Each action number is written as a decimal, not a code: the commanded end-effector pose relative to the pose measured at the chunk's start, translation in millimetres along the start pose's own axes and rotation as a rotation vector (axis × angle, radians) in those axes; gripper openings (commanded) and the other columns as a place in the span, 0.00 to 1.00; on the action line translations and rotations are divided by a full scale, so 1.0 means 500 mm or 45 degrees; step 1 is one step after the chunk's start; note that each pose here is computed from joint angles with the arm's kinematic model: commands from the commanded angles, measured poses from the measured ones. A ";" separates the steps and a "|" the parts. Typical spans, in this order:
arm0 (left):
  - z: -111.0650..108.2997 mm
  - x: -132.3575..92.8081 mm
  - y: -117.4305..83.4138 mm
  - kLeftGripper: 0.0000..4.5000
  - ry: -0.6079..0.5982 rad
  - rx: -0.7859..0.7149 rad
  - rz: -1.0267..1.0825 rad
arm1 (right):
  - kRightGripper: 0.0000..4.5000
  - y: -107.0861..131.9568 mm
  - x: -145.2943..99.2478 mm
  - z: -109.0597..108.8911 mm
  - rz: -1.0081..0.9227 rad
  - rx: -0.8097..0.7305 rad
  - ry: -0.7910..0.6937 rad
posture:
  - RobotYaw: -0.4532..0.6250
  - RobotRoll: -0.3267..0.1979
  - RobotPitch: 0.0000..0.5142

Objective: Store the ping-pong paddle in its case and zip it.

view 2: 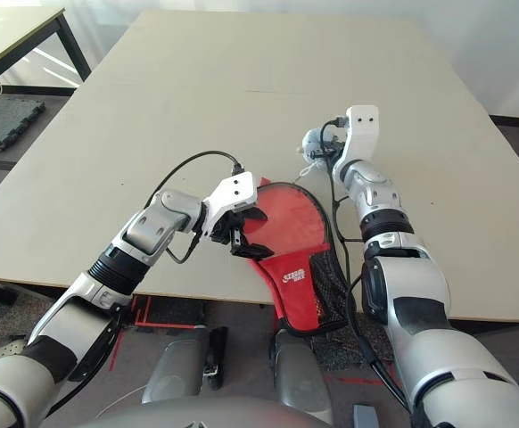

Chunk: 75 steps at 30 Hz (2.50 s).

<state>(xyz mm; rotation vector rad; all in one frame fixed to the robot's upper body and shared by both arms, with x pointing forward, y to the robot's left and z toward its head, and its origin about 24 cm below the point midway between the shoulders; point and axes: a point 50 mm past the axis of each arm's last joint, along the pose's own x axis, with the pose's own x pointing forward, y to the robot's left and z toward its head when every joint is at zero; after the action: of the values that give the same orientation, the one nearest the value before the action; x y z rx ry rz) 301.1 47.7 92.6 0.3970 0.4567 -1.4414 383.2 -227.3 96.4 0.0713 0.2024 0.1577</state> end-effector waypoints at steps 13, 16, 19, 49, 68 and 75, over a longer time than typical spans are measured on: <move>-0.029 0.027 -0.011 1.00 0.095 -0.057 -0.087 | 0.00 -0.120 -0.173 -0.013 0.108 -0.084 0.152 | 0.41 0.62 0.24; -0.028 0.030 -0.011 1.00 0.095 -0.054 -0.090 | 0.00 -0.125 -0.200 -0.019 0.142 -0.091 0.202 | 0.40 0.62 0.24; -0.029 0.031 -0.011 1.00 0.097 -0.051 -0.093 | 0.00 -0.129 -0.223 -0.023 0.158 -0.092 0.239 | 0.40 0.62 0.24; -0.011 0.049 -0.015 1.00 0.069 -0.039 -0.100 | 0.00 -0.121 -0.391 -0.098 0.619 0.012 0.749 | 0.40 0.62 0.26; -0.005 0.055 -0.022 1.00 0.057 -0.040 -0.111 | 0.00 -0.116 -0.442 -0.133 0.772 0.024 1.029 | 0.41 0.62 0.25; -0.003 0.057 -0.021 1.00 0.054 -0.039 -0.109 | 0.00 -0.118 -0.479 -0.125 0.823 0.089 1.143 | 0.40 0.62 0.25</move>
<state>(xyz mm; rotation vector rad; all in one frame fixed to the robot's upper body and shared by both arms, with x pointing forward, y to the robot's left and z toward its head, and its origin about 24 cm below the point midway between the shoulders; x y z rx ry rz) 297.2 23.6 91.3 0.3820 0.4584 -1.5126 173.3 -323.3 102.2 -0.0029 0.8865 0.8002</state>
